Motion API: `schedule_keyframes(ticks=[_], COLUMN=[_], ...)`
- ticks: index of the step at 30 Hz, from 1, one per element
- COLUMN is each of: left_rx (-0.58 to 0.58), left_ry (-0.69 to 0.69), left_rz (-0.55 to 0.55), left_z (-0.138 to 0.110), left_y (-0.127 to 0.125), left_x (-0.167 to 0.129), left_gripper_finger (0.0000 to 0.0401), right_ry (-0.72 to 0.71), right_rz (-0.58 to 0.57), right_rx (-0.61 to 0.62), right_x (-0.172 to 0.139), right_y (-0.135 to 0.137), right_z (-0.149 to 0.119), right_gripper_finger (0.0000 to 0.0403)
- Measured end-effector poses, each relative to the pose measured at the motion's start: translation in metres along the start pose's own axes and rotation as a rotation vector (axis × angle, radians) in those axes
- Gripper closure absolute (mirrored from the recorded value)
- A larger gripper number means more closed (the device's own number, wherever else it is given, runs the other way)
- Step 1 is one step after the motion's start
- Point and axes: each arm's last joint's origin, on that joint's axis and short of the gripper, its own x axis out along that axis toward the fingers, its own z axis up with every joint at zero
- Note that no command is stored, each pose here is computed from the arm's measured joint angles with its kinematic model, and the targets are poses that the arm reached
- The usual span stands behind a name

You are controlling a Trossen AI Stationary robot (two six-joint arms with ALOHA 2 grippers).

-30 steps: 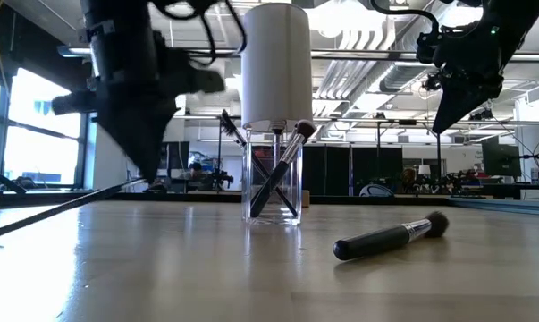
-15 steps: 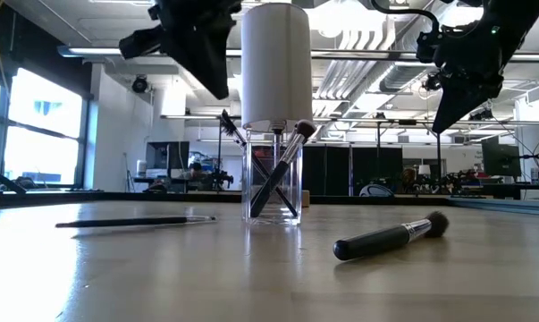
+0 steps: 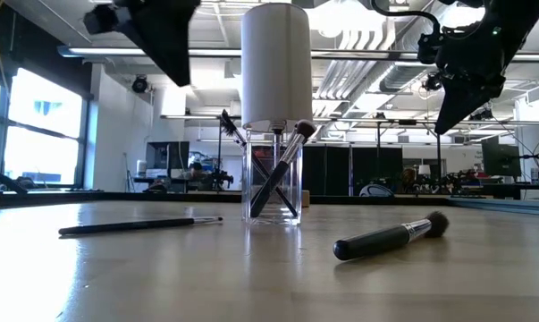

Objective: Put items in baskets/containers
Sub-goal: Put the black eyeshadow brush into the transparent organizer

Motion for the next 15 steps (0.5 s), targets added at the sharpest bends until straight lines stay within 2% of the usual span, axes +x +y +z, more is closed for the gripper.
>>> schedule_keyframes(ticks=[3,6,15], left_rx=[0.008,-0.016,-0.092], left_ry=[-0.034,-0.07,-0.037], left_rz=[0.012,-0.022,-0.211], left_z=[-0.012,-0.024,-0.057], left_y=[0.0,-0.003,-0.008], left_x=[-0.008,-0.005,0.045], left_gripper_finger=[0.0401,0.0401,0.0401], right_ry=[-0.006,-0.021,-0.027], right_rz=[-0.006,-0.022,-0.029], right_rx=[0.0,0.0,0.001], right_x=[0.0,0.0,0.0], right_y=[0.0,-0.001,-0.001], right_z=[0.0,0.001,0.001], right_gripper_finger=[0.0386,0.0386,0.0385])
